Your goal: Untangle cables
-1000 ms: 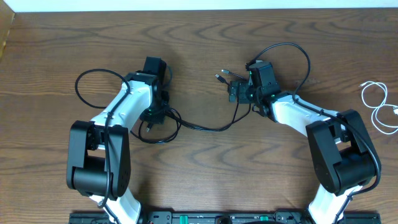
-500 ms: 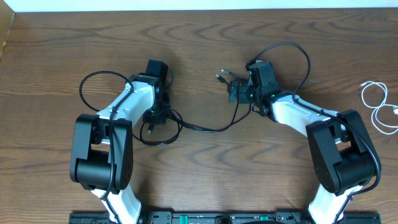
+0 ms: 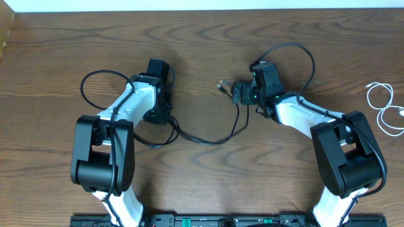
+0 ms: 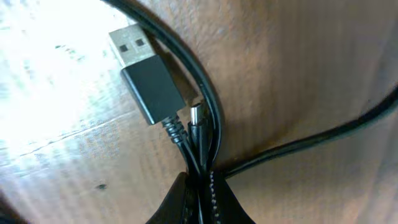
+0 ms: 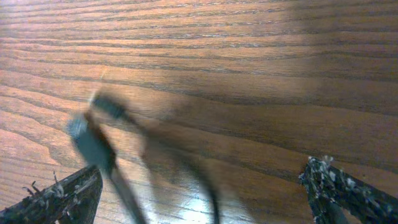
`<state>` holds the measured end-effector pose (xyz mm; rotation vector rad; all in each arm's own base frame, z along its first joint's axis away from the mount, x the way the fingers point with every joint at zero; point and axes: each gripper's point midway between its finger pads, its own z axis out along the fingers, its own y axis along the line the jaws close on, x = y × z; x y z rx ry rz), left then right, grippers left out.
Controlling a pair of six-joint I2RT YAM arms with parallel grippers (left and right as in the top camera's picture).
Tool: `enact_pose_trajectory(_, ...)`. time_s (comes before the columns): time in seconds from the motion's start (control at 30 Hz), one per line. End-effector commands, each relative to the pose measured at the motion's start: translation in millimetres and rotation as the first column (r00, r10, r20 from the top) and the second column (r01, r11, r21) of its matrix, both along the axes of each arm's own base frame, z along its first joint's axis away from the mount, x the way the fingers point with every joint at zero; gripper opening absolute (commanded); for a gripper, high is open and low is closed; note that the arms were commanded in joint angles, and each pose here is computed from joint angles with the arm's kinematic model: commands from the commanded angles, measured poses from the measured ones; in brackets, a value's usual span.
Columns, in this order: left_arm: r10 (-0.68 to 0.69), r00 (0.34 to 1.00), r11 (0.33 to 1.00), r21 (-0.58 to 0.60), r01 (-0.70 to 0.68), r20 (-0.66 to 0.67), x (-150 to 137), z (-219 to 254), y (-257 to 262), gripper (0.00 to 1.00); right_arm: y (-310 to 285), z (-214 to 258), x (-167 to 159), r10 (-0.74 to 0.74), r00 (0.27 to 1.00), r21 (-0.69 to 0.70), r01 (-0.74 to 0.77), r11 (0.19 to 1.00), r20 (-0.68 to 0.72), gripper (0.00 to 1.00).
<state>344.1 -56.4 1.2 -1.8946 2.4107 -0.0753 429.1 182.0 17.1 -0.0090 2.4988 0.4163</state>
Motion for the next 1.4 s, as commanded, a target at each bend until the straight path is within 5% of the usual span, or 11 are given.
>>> enact_pose_trajectory(0.0, -0.070, 0.997, 0.997, -0.024, 0.069, -0.018, -12, 6, -4, 0.08, -2, -9, -5, 0.004, 1.000, -0.022, -0.004, 1.000, -0.015, 0.99)
enact_pose_trajectory(0.43, -0.072, 0.986, 0.997, 0.016, 0.070, 0.151, 2, 61, 3, 0.12, -2, -9, -5, 0.004, 1.000, -0.022, -0.004, 1.000, -0.015, 0.99)
enact_pose_trajectory(0.57, -0.186, 0.967, 0.982, 0.043, 0.181, 0.175, 11, 59, 1, 0.08, -2, -9, -5, 0.004, 1.000, -0.021, -0.004, 1.000, -0.015, 0.99)
enact_pose_trajectory(0.87, -0.573, 0.786, 0.819, 0.170, 0.548, 0.232, 34, 61, -27, 0.08, -2, -9, -5, 0.004, 1.000, -0.022, -0.004, 1.000, -0.015, 0.99)
enact_pose_trajectory(1.37, -0.668, 0.686, 0.744, 0.224, 0.630, 0.288, 46, 68, -55, 0.11, -2, -9, -5, 0.004, 1.000, -0.022, -0.004, 1.000, -0.015, 0.99)
